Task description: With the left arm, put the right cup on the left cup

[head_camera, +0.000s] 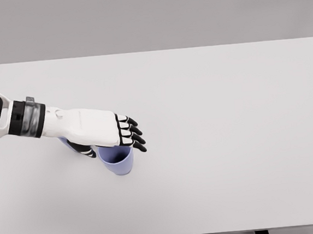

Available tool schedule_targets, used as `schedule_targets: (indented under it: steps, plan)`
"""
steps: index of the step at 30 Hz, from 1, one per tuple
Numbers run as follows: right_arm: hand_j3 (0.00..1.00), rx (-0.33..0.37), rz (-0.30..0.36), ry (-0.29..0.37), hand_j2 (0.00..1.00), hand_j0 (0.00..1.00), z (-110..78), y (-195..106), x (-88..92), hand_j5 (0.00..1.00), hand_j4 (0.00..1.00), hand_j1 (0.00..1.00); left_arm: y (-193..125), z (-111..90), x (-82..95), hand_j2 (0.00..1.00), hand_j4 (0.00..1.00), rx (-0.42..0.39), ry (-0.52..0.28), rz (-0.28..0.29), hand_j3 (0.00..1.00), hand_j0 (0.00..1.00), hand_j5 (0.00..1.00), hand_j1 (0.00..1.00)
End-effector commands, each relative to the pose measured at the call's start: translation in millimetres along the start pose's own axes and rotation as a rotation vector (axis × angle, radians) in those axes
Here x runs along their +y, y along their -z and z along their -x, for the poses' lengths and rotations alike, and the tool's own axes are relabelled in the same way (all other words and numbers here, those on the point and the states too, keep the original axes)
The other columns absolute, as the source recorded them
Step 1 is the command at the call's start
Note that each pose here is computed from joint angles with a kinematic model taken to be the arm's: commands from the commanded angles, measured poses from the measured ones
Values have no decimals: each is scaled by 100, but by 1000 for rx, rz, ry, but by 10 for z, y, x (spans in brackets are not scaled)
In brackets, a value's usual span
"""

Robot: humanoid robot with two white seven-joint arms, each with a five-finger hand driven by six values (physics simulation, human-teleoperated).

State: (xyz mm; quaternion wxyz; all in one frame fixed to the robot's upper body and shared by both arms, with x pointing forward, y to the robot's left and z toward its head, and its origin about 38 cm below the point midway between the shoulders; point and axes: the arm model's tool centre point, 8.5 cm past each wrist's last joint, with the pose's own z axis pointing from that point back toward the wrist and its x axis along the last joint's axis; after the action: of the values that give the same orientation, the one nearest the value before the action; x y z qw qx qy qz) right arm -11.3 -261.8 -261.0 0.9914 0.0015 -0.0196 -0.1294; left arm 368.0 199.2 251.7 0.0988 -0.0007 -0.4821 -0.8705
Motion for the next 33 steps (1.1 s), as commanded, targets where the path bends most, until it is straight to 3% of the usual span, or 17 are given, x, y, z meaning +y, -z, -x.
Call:
schedule_targets:
  steps: [1,8,33]
  plan:
    - [100,0,0,0,100,100,1,0,0,100,100,100,7,2,-25,98,98,4,2,10,98,98,98,98]
    - [100,-1,0,0,100,100,-1,0,0,100,100,100,61,-11,-119,98,98,3,0,29,98,98,98,98]
    - [100,0,0,0,100,100,1,0,0,100,100,100,44,40,-107,98,98,46,58,58,98,98,98,98]
